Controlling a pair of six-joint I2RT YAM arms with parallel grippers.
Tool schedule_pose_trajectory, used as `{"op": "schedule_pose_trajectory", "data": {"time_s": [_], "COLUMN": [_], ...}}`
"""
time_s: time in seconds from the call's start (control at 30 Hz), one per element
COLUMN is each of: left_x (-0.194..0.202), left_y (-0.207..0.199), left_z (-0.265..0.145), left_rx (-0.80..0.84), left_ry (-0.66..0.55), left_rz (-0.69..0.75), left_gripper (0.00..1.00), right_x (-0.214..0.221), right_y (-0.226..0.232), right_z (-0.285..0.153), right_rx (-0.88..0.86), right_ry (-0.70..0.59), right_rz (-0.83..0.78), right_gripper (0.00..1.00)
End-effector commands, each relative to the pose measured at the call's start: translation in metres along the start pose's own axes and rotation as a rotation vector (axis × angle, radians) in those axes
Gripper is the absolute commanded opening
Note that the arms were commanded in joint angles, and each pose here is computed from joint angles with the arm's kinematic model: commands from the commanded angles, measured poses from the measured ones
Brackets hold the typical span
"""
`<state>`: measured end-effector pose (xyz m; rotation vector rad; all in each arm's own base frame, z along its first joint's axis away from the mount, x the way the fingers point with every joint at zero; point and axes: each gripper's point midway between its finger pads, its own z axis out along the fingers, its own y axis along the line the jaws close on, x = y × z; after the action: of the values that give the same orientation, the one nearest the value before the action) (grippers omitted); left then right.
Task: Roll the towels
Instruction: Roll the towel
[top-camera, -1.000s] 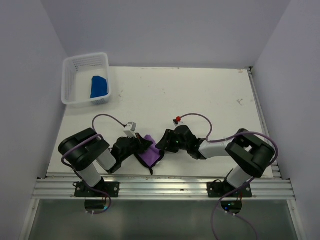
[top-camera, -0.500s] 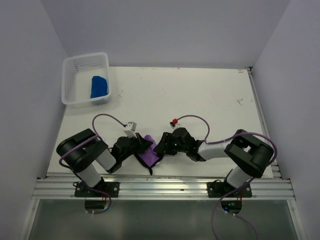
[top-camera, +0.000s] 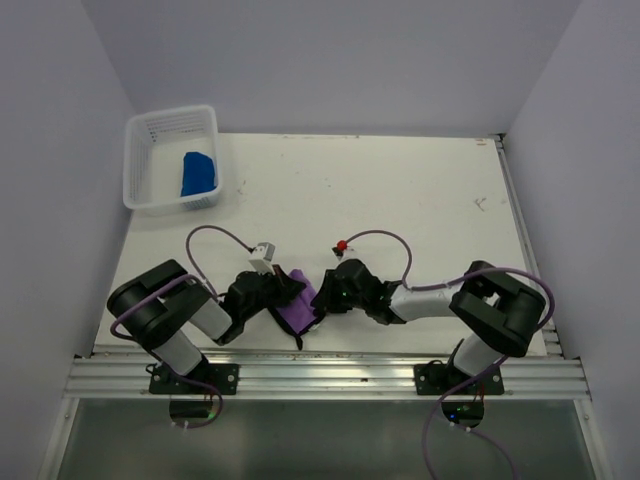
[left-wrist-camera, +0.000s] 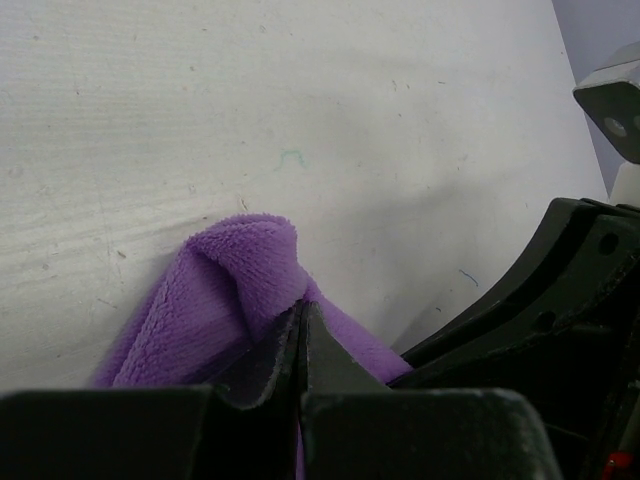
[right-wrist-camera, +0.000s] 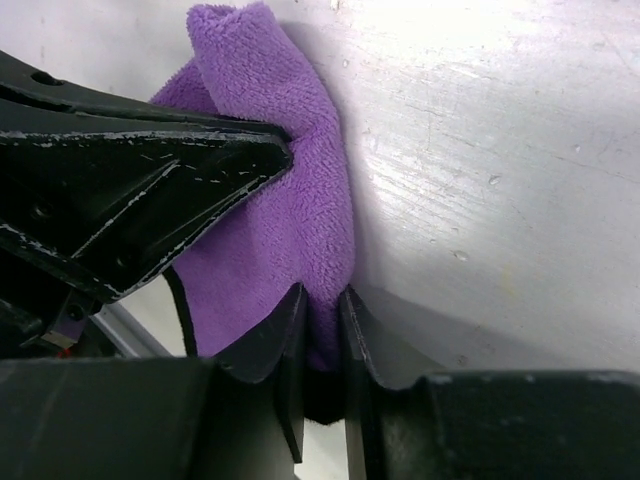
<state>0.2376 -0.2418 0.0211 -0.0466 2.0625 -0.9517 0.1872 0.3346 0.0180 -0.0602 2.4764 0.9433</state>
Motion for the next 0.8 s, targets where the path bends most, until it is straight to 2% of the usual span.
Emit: {"op": "schedule_pose_trajectory", "data": {"time_s": [0.0, 0.17, 0.43, 0.77], "left_x": [0.004, -0.001, -0.02, -0.027], "left_y": [0.025, 0.019, 0.001, -0.01], "left_z": [0.001, 0.002, 0.007, 0.008], "left_rx": [-0.117, -0.098, -0.066, -0.018], "left_ry": [0.015, 0.012, 0.006, 0.015], "left_rz": [0.052, 0.042, 0.038, 0.003], "left_gripper": [0.0, 0.0, 0.06, 0.01], "right_x": [0.024, 0.019, 0.002, -0.006], "right_y": [-0.034, -0.022, -0.02, -0.003], "right_z": [-0.007, -0.014, -0.037, -0.06], "right_rx": [0.167, 0.2, 0.372, 0.455], "right_ry": [0.07, 0.034, -0.093, -0.277], "right_rz": [-0.092, -0.18, -0.409, -0.712], "right_gripper": [0.15, 0.0, 0.0, 0.0]}}
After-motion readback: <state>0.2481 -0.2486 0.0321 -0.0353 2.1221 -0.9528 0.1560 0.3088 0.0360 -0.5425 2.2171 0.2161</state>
